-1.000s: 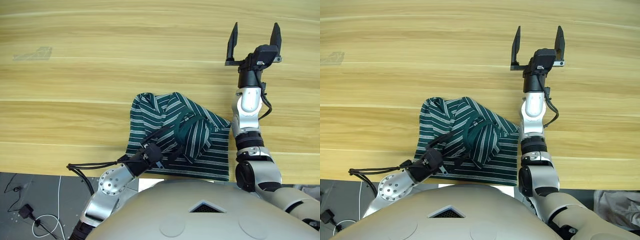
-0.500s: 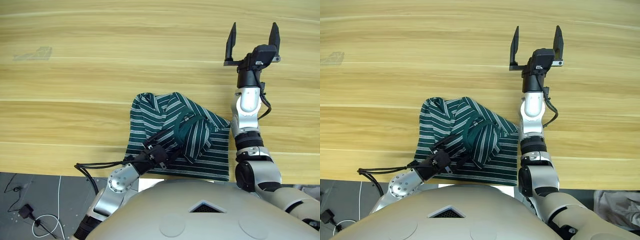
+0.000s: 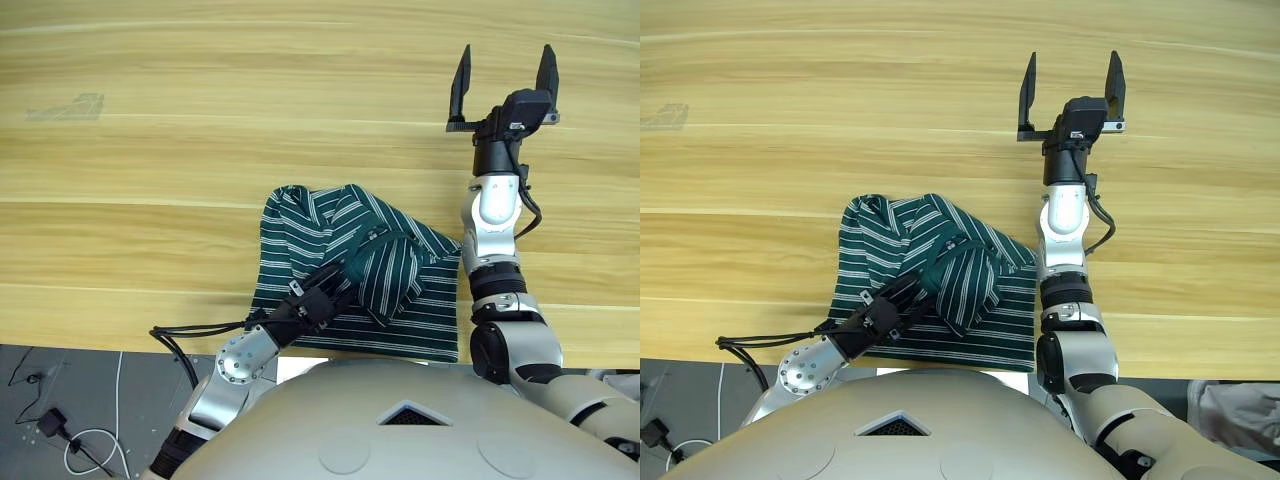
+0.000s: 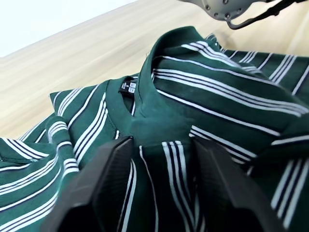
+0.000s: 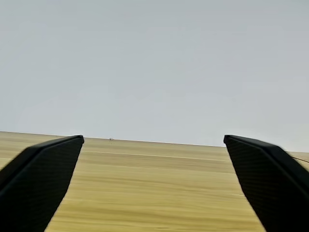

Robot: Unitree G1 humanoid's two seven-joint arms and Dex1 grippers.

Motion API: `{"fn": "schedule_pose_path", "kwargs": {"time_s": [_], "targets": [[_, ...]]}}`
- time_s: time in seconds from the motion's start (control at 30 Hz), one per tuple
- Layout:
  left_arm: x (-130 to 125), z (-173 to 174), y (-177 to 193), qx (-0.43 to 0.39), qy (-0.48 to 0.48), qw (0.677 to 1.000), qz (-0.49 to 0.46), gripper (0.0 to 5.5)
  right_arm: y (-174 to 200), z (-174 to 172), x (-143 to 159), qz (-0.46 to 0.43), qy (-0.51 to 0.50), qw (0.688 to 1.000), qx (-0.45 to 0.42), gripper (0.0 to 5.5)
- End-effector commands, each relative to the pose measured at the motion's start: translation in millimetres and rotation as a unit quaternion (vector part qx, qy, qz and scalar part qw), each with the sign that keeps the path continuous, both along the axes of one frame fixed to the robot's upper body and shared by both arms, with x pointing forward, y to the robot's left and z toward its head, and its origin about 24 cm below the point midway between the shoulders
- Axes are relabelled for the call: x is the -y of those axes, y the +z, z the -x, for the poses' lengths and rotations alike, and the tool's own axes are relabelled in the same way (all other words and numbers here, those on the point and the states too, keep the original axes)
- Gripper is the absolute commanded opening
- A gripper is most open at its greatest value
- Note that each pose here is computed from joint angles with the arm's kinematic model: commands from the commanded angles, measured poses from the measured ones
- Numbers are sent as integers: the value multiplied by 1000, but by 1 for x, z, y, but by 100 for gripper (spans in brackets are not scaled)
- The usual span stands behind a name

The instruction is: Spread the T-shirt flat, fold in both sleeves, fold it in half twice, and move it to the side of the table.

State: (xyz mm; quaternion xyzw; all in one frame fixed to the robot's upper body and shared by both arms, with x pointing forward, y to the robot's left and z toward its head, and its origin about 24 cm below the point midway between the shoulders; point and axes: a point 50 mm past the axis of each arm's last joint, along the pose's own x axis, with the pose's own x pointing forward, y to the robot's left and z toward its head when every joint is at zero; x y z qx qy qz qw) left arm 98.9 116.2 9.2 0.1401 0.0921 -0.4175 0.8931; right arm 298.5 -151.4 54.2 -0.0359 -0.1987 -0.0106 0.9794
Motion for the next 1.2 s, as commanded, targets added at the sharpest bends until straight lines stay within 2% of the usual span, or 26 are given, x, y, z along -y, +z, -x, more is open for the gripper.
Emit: {"fn": "schedule_pose_path", "kwargs": {"time_s": [0.03, 0.07, 0.3, 0.53, 0.67, 0.77, 0.83, 0.9, 1.03, 1.2], "targets": [[-2, -3, -1, 8, 7, 1000, -7, 151, 1, -3, -3, 1, 2, 1000, -3, 540], [-2, -4, -1, 9, 8, 1000, -7, 146, 1, -4, -4, 1, 2, 1000, -3, 540], [-6, -13, 4, 30, 15, 999, -11, 16, 1, -5, -4, 3, 3, 1000, -5, 540], [-10, -49, 31, 85, 26, 996, 27, 5, 12, 5, 9, -12, 12, 1000, 22, 540], [-11, -59, 42, 110, 20, 993, 24, 5, 29, 34, 11, -5, 115, 993, 28, 540], [-7, -66, 49, 131, 22, 991, 18, 5, 35, 70, 11, -27, 241, 970, -4, 540], [-1, -70, 49, 137, 21, 990, 17, 5, 30, 103, 5, -19, 361, 931, -51, 540], [5, -70, 51, 145, 16, 989, 14, 5, 21, 125, 6, -20, 431, 896, -104, 540], [6, -72, 55, 160, 23, 987, 8, 5, 6, 151, 5, -24, 474, 861, -182, 540], [4, -76, 61, 173, 32, 984, 5, 5, -14, 156, 4, -12, 459, 859, -229, 540]]}}
